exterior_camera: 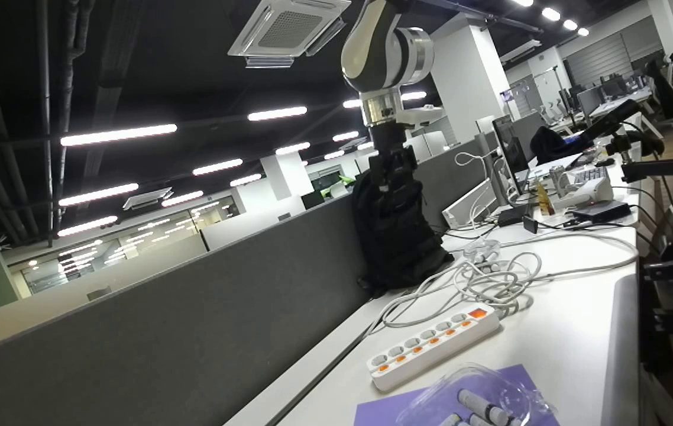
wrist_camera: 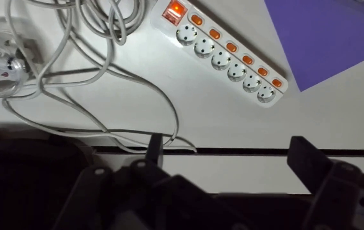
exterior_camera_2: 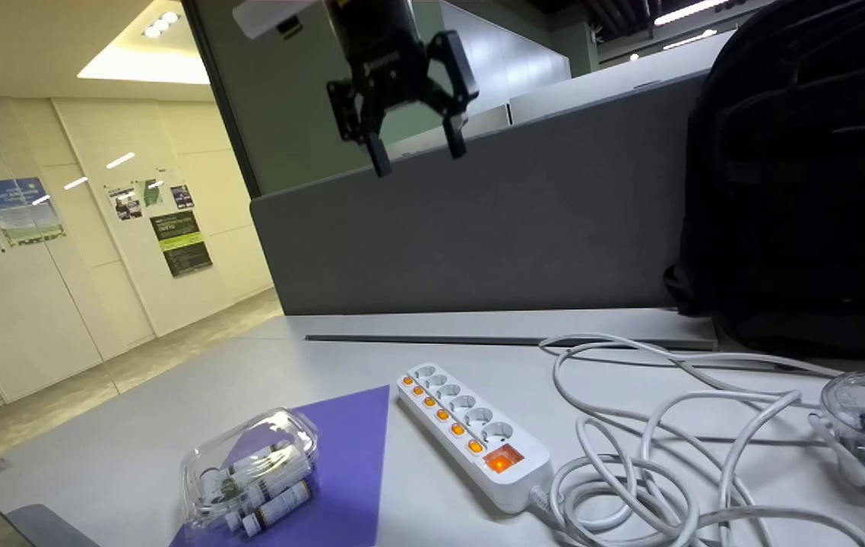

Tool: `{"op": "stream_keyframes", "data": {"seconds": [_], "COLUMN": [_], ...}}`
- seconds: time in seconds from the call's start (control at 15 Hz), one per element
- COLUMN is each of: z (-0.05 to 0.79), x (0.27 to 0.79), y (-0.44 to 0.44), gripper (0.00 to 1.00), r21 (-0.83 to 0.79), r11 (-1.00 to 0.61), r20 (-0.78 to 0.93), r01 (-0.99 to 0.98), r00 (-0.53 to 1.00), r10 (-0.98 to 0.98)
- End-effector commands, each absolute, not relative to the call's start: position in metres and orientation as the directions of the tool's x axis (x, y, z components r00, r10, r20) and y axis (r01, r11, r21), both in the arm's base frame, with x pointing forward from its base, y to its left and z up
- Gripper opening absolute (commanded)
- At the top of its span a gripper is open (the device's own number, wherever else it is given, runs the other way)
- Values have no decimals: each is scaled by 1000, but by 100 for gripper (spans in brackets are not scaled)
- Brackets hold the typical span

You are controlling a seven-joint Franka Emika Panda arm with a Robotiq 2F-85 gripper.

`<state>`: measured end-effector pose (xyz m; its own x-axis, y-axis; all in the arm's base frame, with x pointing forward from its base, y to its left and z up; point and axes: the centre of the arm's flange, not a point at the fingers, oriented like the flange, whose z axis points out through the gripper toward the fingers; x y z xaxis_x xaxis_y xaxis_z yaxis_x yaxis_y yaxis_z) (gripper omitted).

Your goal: Turn on the fourth switch from the left on the extension cable.

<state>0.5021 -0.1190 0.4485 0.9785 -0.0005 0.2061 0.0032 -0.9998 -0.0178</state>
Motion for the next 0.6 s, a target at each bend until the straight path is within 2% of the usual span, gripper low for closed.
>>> {"op": "stream_keyframes", "data": {"seconds": [0.0,0.2,0.53], "z": [393,352,359], "x": [492,489,491], "y": [-89,-72,-75], "gripper": [100,100,100], "r21": [-51,-74,-61], "r11": [-998,-997,-997], "r20": [190,141,136], "r01": [22,39,42], "r00": [982,990,990], "r10": [11,29,33]}}
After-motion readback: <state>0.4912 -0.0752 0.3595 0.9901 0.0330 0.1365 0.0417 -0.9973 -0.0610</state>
